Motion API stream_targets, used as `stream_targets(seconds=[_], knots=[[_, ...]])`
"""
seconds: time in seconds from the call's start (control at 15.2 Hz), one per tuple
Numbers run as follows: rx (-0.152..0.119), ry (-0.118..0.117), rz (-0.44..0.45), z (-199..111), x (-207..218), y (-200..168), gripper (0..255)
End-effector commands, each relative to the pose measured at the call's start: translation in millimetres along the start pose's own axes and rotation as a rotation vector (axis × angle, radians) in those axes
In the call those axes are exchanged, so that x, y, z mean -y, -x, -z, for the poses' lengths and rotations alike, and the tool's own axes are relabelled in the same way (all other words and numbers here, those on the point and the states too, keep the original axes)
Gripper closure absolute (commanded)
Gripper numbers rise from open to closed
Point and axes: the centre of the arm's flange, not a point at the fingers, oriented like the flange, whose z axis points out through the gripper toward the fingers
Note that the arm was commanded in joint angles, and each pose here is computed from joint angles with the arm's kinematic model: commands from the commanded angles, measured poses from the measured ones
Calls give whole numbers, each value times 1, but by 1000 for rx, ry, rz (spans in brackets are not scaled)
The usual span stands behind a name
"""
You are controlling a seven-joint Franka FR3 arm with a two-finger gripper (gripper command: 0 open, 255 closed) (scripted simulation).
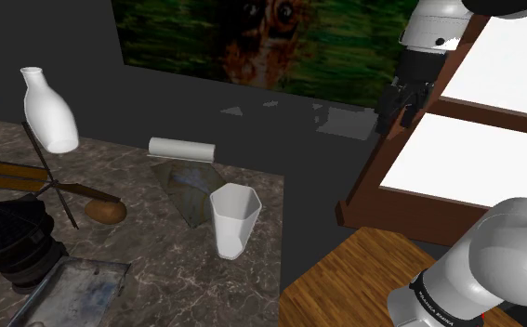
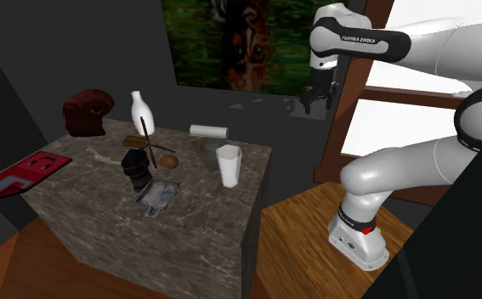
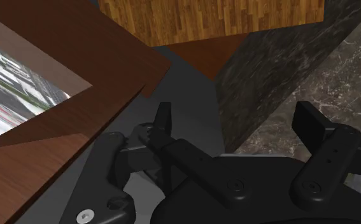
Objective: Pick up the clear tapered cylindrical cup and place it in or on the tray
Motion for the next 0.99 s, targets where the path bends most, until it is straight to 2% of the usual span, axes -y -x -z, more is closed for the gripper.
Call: stream_targets(seconds=[0.0,0.92], knots=[[0,0,0,0,0,0,0],[-90,-85,-86,-81,152,-10,0]])
